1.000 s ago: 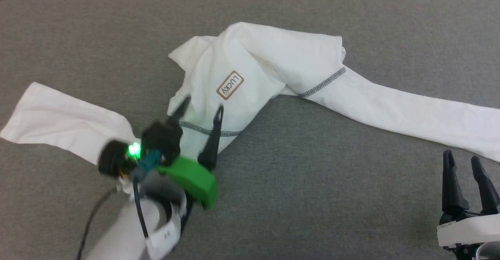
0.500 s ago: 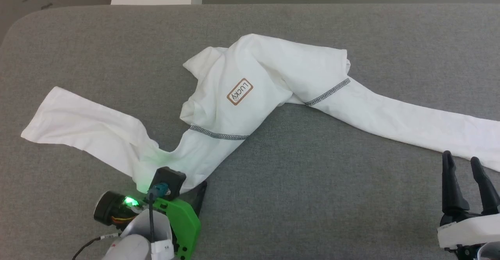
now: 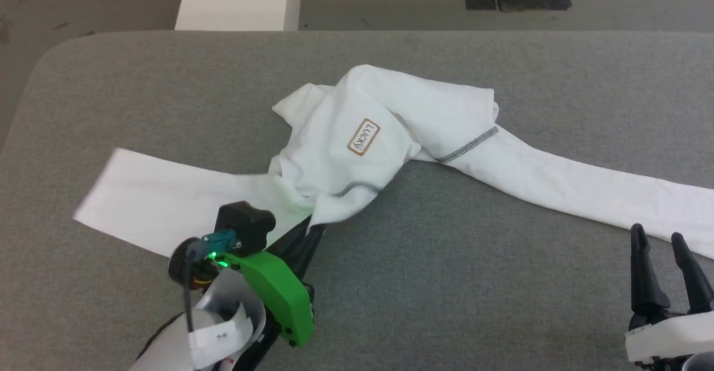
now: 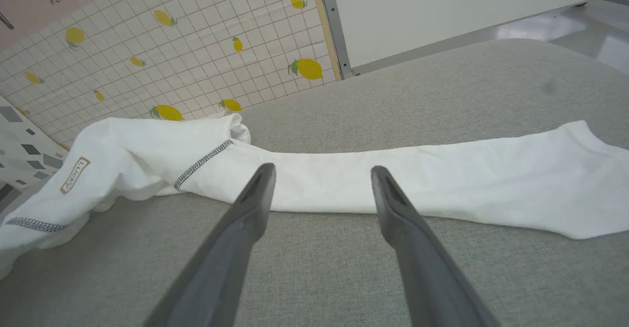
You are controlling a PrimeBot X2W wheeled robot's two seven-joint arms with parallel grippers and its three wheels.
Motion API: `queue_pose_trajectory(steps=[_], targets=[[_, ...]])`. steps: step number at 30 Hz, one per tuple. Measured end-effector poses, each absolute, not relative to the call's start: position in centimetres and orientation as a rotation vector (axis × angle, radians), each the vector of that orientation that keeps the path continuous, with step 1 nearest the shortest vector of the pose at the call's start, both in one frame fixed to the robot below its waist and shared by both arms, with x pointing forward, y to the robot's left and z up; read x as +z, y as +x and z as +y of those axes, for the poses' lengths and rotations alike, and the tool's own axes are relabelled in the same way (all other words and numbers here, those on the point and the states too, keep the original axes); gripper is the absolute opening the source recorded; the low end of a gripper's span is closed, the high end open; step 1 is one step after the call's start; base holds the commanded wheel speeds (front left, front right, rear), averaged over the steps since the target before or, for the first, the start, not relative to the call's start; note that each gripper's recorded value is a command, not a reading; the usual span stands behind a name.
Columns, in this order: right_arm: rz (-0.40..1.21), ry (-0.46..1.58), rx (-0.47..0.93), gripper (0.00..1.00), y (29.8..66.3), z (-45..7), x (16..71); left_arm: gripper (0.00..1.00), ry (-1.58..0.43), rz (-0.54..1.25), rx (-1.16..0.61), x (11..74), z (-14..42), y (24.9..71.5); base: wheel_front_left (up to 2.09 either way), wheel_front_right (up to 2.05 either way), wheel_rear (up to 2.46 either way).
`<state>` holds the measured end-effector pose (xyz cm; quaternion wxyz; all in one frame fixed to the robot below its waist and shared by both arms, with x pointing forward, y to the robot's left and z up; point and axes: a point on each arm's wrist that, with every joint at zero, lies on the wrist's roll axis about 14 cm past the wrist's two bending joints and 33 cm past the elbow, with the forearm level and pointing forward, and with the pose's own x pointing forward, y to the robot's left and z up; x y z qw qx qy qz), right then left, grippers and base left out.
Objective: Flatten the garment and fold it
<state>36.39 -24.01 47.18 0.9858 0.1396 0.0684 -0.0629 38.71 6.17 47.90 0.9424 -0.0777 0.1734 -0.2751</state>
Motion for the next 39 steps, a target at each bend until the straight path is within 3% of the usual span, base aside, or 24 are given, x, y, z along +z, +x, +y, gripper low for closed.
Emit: queue_pose_trajectory(steps=[7, 11, 17, 21, 22, 23, 24, 25, 26, 33, 39], targets=[[0.13, 0.29, -0.101, 1.0, 35.8, -23.2, 47.6, 0.0, -0.266, 0.184, -0.648, 57.6, 5.6, 35.6, 0.0, 0.0, 0.0], [0.121, 0.293, -0.093, 1.0, 35.6, -23.0, 47.9, 0.0, -0.328, 0.129, -0.567, 60.5, 8.1, 34.8, 0.0, 0.0, 0.0], [0.137, 0.294, -0.075, 1.0, 35.8, -22.4, 47.5, 0.0, -0.127, 0.144, -0.172, 56.0, 19.3, 38.4, 0.0, 0.0, 0.0], [0.164, 0.288, -0.067, 1.0, 36.1, -22.1, 46.9, 0.0, -0.08, 0.297, -0.107, 49.3, 20.7, 38.6, 0.0, 0.0, 0.0], [0.169, 0.283, -0.068, 1.0, 36.1, -22.2, 46.8, 0.14, -0.086, 0.337, -0.112, 47.7, 20.4, 38.6, 0.0, 0.0, 0.0], [0.175, 0.28, -0.069, 1.0, 36.2, -22.2, 46.7, 0.37, -0.092, 0.361, -0.118, 46.7, 20.1, 38.6, 0.0, 0.0, 0.0], [0.183, 0.277, -0.072, 1.0, 36.2, -22.3, 46.5, 0.71, -0.102, 0.38, -0.125, 45.8, 19.6, 38.9, 0.0, 0.0, 0.0], [0.188, 0.274, -0.074, 1.0, 36.3, -22.3, 46.4, 0.96, -0.112, 0.389, -0.133, 45.2, 19.1, 39.2, 0.0, 0.0, 0.0], [0.19, 0.271, -0.076, 1.0, 36.4, -22.4, 46.4, 1.0, -0.12, 0.392, -0.142, 44.8, 18.6, 39.7, 0.0, 0.0, 0.0], [0.207, 0.267, -0.088, 1.0, 36.7, -22.8, 45.8, 1.0, -0.171, 0.265, -0.16, 46.5, 16.7, 42.3, 0.0, 0.0, 0.0], [0.206, 0.273, -0.071, 1.0, 36.9, -22.2, 45.9, 1.0, -0.16, -0.019, -0.118, 53.1, 17.1, 42.4, 0.0, 0.0, 0.0]])
